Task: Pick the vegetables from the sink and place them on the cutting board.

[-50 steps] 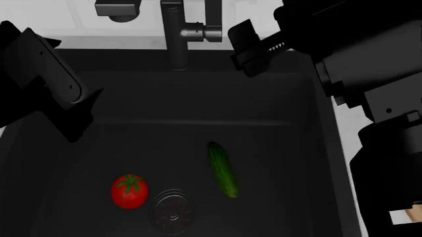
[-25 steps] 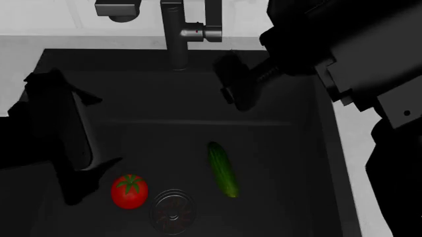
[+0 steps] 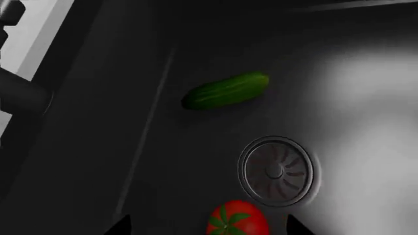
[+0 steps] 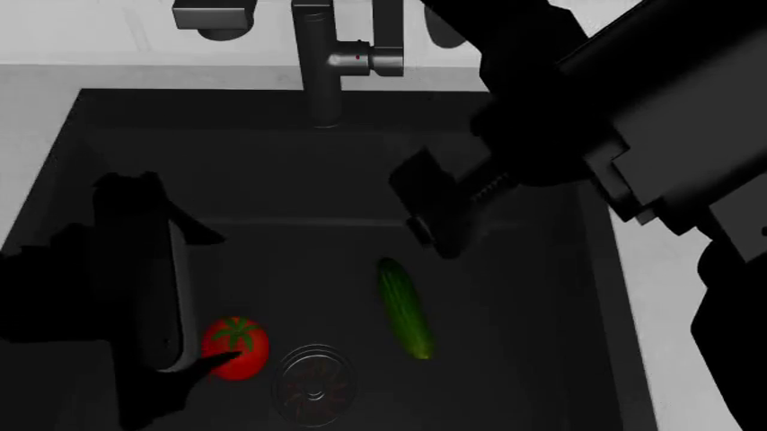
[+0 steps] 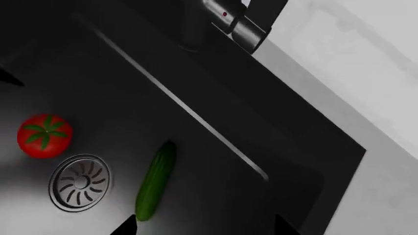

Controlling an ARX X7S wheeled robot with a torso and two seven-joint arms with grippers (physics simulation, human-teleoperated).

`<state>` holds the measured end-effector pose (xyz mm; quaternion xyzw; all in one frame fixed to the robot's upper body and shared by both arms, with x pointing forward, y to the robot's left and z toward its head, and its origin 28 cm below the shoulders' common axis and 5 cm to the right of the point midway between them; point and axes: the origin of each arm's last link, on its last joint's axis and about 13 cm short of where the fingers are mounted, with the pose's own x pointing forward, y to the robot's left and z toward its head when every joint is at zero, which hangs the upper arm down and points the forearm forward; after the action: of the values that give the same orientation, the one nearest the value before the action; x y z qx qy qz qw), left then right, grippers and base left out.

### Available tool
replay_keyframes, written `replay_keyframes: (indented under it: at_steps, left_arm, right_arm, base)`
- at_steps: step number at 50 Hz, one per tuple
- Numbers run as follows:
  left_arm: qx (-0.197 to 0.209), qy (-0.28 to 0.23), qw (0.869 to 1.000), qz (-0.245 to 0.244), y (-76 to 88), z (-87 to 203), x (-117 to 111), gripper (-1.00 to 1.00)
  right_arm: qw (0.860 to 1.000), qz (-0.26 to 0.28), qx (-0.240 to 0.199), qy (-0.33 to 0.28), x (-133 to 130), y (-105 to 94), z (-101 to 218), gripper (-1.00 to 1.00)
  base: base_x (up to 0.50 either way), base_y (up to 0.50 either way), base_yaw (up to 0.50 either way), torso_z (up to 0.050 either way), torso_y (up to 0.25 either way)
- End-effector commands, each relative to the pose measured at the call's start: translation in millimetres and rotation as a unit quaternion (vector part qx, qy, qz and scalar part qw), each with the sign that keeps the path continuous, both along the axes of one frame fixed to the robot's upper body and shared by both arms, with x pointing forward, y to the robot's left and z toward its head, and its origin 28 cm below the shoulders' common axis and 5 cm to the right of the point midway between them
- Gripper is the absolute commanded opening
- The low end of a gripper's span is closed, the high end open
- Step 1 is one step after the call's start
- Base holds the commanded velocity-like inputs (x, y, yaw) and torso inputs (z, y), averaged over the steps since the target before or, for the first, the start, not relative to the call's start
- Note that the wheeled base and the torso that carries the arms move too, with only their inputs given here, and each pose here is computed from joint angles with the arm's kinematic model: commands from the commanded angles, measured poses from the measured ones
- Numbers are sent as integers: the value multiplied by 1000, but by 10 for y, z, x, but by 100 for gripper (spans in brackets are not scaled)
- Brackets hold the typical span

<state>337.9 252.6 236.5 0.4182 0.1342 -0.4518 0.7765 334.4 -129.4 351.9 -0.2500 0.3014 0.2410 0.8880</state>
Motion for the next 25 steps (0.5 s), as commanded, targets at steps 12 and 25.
replay_keyframes:
  at_steps: [12, 25]
  left_arm:
    - [4, 41, 999, -35, -175, -146, -16, 100]
    - [8, 55, 998, -26, -186, -260, 37, 100]
  right_arm:
    - [1000, 21, 11, 10, -28, 39, -46, 100]
    - [1000, 19, 15, 9, -15, 20, -85, 100]
  base:
    - [0, 0, 0, 0, 0]
    - [0, 0, 0, 0, 0]
